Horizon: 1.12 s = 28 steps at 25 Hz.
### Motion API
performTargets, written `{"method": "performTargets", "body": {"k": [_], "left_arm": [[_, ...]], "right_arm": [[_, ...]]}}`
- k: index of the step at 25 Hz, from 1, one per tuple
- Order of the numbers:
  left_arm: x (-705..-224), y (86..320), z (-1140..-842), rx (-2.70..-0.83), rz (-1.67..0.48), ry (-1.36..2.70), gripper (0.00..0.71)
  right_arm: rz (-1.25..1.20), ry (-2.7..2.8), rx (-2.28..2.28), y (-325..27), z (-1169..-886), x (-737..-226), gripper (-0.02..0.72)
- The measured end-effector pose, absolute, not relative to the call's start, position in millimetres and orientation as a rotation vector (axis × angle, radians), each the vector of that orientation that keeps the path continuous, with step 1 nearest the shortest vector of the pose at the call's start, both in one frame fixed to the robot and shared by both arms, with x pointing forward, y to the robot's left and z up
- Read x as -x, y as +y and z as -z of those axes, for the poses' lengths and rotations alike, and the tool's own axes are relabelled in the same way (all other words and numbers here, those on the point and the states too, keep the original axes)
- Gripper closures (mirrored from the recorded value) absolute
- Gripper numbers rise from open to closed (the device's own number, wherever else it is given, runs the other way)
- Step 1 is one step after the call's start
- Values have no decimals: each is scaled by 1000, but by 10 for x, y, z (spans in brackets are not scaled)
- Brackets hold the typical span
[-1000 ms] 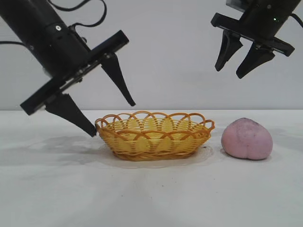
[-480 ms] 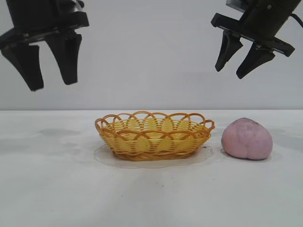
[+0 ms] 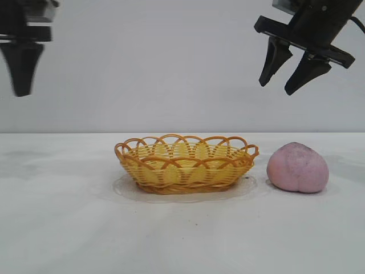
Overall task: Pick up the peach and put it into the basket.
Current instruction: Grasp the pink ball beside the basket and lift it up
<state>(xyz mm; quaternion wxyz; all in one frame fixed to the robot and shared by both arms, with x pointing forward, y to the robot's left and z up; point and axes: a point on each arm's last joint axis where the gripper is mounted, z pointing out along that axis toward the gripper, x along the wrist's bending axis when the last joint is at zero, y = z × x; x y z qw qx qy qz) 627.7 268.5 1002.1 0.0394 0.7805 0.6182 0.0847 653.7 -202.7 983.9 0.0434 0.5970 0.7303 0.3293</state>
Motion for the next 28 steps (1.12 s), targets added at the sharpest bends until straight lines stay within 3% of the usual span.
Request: {"method": "performTargets", "body": {"k": [6, 13, 17, 23, 28], "left_arm": [[-6169, 3008, -10017, -2340, -129, 2117, 252], [-5787, 3014, -10358, -2299, -182, 2097, 252], [-5278, 2986, -10556, -2238, -191, 2069, 252], [-4340, 2957, -10616, -2134, -249, 2006, 252], [-3535, 2967, -10697, -2012, -441, 1887, 252]], "right_arm": [[-1006, 2234, -1822, -2027, -9839, -6537, 364], [-1004, 2235, -1821, -2028, -9838, -6537, 364], [-1004, 2235, -1821, -2028, -9838, -6537, 364], [-1004, 2235, -1821, -2028, -9838, -6537, 364], [-1004, 2239, -1822, -2027, -9838, -6534, 364]]}}
